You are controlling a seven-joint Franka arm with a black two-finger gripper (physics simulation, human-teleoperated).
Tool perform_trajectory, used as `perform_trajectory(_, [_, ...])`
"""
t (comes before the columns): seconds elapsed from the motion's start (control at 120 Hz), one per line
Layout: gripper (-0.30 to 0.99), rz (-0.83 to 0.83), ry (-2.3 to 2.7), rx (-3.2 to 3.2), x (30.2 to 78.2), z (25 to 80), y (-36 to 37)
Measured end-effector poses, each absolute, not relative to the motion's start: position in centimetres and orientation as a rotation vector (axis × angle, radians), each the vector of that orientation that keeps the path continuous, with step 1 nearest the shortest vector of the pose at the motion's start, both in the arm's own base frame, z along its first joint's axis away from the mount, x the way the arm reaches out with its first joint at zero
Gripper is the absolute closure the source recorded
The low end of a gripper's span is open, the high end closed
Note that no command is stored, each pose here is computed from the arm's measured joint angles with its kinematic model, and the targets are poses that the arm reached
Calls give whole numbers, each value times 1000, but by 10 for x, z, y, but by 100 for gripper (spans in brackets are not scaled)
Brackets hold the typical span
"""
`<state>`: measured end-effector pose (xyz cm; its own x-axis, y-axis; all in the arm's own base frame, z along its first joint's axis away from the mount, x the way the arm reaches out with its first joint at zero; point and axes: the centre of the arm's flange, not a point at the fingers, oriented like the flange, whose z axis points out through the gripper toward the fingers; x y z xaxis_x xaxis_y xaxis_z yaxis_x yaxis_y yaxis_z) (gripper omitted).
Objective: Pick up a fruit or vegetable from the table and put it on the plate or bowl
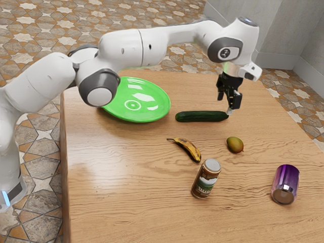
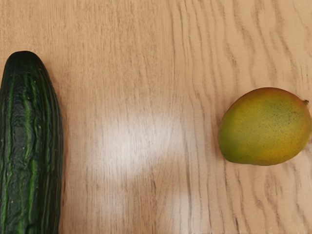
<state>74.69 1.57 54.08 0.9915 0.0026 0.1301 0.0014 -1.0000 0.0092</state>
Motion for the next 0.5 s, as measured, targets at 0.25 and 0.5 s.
perform_trajectory(0.25, [0, 165, -62, 3116, 755, 516, -16])
perform_trajectory(0.5, [0, 160, -88, 3106, 764, 494, -30])
